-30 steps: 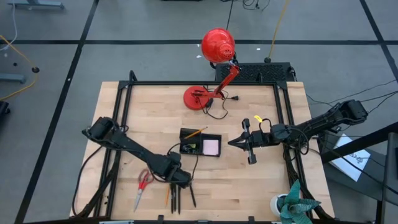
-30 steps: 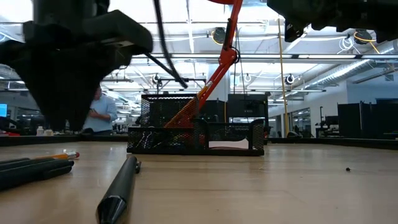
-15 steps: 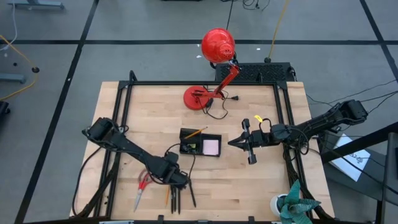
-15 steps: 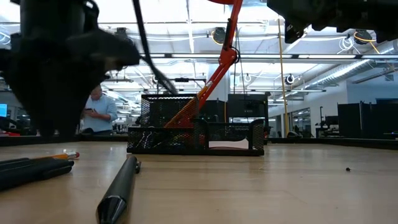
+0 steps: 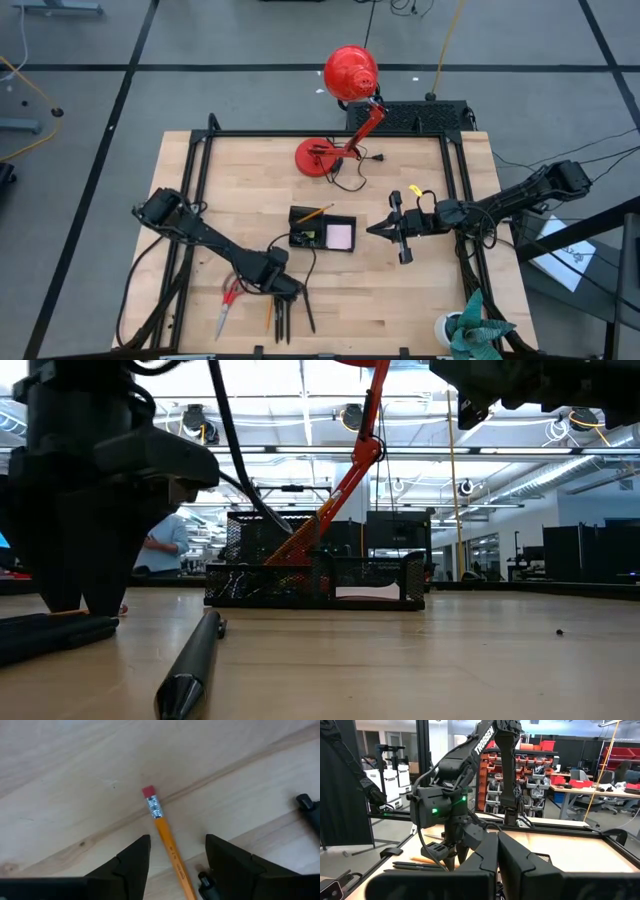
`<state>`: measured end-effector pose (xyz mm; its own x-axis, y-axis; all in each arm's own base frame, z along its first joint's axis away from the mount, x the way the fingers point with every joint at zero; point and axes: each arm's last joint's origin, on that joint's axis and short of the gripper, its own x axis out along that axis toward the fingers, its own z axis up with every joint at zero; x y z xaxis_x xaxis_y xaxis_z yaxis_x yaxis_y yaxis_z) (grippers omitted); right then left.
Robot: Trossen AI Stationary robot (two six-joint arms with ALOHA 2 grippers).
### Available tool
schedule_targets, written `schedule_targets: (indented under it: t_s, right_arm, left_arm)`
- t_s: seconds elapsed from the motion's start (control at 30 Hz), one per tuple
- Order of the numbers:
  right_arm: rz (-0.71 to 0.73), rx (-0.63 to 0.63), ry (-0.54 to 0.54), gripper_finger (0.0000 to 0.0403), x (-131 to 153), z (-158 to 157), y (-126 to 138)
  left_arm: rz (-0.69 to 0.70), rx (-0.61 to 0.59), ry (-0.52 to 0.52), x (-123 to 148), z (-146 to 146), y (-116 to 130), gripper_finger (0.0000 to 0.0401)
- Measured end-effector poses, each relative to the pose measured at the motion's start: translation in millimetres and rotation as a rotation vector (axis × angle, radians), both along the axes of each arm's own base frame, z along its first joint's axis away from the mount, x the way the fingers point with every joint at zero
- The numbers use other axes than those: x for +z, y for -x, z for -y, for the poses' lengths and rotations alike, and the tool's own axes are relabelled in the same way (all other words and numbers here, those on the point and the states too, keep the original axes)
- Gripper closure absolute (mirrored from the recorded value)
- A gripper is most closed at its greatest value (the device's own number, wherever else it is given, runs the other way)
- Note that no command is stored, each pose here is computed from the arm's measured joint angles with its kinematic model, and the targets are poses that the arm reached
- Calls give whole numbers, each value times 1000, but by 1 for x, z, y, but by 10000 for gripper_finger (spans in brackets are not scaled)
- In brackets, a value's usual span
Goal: Pick and place office supplies into organizer
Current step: Put the orange pencil into the black mesh desk organizer
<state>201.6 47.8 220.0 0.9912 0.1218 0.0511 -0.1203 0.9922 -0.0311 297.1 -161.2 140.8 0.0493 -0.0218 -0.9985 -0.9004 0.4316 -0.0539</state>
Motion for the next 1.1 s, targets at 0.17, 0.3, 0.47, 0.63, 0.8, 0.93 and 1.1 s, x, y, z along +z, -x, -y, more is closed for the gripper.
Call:
schedule_targets:
  t_s: [0.17, 0.3, 0.47, 0.63, 0.8, 0.93, 1.1]
  right_arm:
    - [1, -1, 0, 399, 0, 0, 0]
    - [1, -1, 0, 399, 0, 0, 0]
    - [0, -1, 0, 399, 0, 0, 0]
    - [-3, -1, 1, 399, 0, 0, 0]
    - [-3, -1, 1, 399, 0, 0, 0]
    - [-3, -1, 1, 399, 0, 0, 0]
    - [-3, -1, 1, 399, 0, 0, 0]
  left_arm:
    - [-25, 16, 55, -10, -9, 3, 218]
    - [-33, 15, 63, -12, -12, 2, 249]
    - [-36, -1, 56, -13, -14, 2, 290]
    - [-37, -6, 50, -13, -14, 2, 320]
    - [-32, -13, 36, -13, -14, 3, 344]
    - [-9, -39, -11, -14, -13, 3, 368]
    - [3, -59, -26, -13, -10, 4, 393]
